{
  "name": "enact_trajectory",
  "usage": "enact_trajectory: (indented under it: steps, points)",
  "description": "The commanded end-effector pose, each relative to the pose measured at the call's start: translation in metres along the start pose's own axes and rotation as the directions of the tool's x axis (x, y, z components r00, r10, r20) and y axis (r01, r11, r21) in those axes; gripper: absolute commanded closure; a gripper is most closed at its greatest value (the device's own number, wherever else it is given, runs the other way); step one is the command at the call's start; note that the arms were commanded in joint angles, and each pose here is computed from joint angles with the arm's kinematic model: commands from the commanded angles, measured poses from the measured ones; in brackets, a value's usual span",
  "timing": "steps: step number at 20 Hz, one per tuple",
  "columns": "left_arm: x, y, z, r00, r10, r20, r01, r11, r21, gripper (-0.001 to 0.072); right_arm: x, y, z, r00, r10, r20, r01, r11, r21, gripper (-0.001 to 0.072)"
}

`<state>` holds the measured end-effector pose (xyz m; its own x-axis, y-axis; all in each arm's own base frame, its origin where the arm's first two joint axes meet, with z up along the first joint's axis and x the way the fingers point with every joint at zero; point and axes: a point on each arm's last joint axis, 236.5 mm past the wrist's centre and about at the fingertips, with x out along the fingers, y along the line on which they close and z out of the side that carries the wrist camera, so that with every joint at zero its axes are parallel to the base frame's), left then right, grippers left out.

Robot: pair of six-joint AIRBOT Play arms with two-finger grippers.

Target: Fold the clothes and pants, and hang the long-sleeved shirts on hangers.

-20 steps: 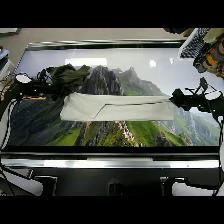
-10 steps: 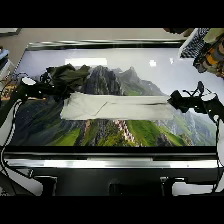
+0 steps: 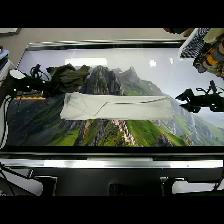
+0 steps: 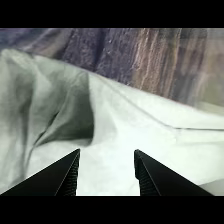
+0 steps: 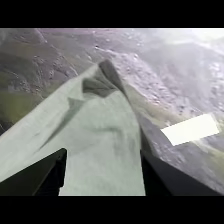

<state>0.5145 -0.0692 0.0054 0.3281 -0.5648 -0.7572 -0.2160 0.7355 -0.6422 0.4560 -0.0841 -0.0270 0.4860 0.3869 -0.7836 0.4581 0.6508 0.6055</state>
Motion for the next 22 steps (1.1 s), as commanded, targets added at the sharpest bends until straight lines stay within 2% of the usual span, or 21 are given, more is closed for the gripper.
enact_trajectory:
  steps: [1, 2, 4, 10, 12, 14, 16, 17, 19, 20, 22]
  points:
    - [-0.039, 0.006, -0.002, 0.992, 0.126, 0.028, -0.129, 0.986, 0.103, 0.0304, -0.003, -0.021, -0.019, 0.99, 0.024, -0.139, -0.03, 0.999, -0.041, 0.0158]
    - [-0.046, 0.001, -0.002, 0.991, 0.124, 0.041, -0.128, 0.985, 0.112, 0.0304, 0.006, -0.021, -0.028, 0.981, 0.048, -0.185, -0.061, 0.996, -0.062, 0.0157]
    - [-0.055, -0.007, -0.002, 0.991, 0.117, 0.061, -0.124, 0.984, 0.125, 0.0304, 0.021, -0.02, -0.038, 0.966, 0.093, -0.24, -0.115, 0.99, -0.078, 0.0106]
    - [-0.057, -0.012, -0.004, 0.991, 0.113, 0.065, -0.121, 0.983, 0.135, 0.0304, 0.053, -0.022, -0.038, 0.969, 0.079, -0.234, -0.116, 0.982, -0.149, 0.0109]
    - [-0.055, -0.013, -0.003, 0.991, 0.112, 0.067, -0.121, 0.983, 0.137, 0.0305, 0.064, -0.019, -0.038, 0.973, 0.064, -0.222, -0.102, 0.981, -0.165, 0.0179]
    - [-0.055, -0.015, -0.003, 0.991, 0.11, 0.071, -0.119, 0.983, 0.138, 0.0304, 0.076, -0.013, -0.046, 0.969, 0.058, -0.242, -0.102, 0.979, -0.175, 0.019]
    - [-0.055, -0.014, -0.003, 0.991, 0.11, 0.069, -0.119, 0.983, 0.138, 0.0305, 0.085, -0.009, -0.054, 0.967, 0.03, -0.253, -0.087, 0.973, -0.214, 0.0291]
    - [-0.055, -0.014, -0.004, 0.992, 0.11, 0.066, -0.119, 0.983, 0.139, 0.0309, 0.088, -0.007, -0.055, 0.967, 0.018, -0.252, -0.078, 0.969, -0.232, 0.0369]
    - [-0.055, -0.016, -0.008, 0.993, 0.105, 0.049, -0.111, 0.984, 0.137, 0.0322, 0.089, -0.001, -0.057, 0.967, 0.025, -0.252, -0.087, 0.968, -0.237, 0.0606]
    - [-0.054, -0.016, -0.011, 0.994, 0.105, 0.036, -0.109, 0.985, 0.137, 0.036, 0.085, 0.003, -0.054, 0.97, 0.026, -0.241, -0.085, 0.968, -0.237, 0.0657]
    - [-0.053, -0.017, -0.017, 0.994, 0.107, 0.013, -0.108, 0.984, 0.141, 0.0568, 0.069, 0.005, -0.043, 0.981, -0.018, -0.194, -0.024, 0.977, -0.211, 0.0671]
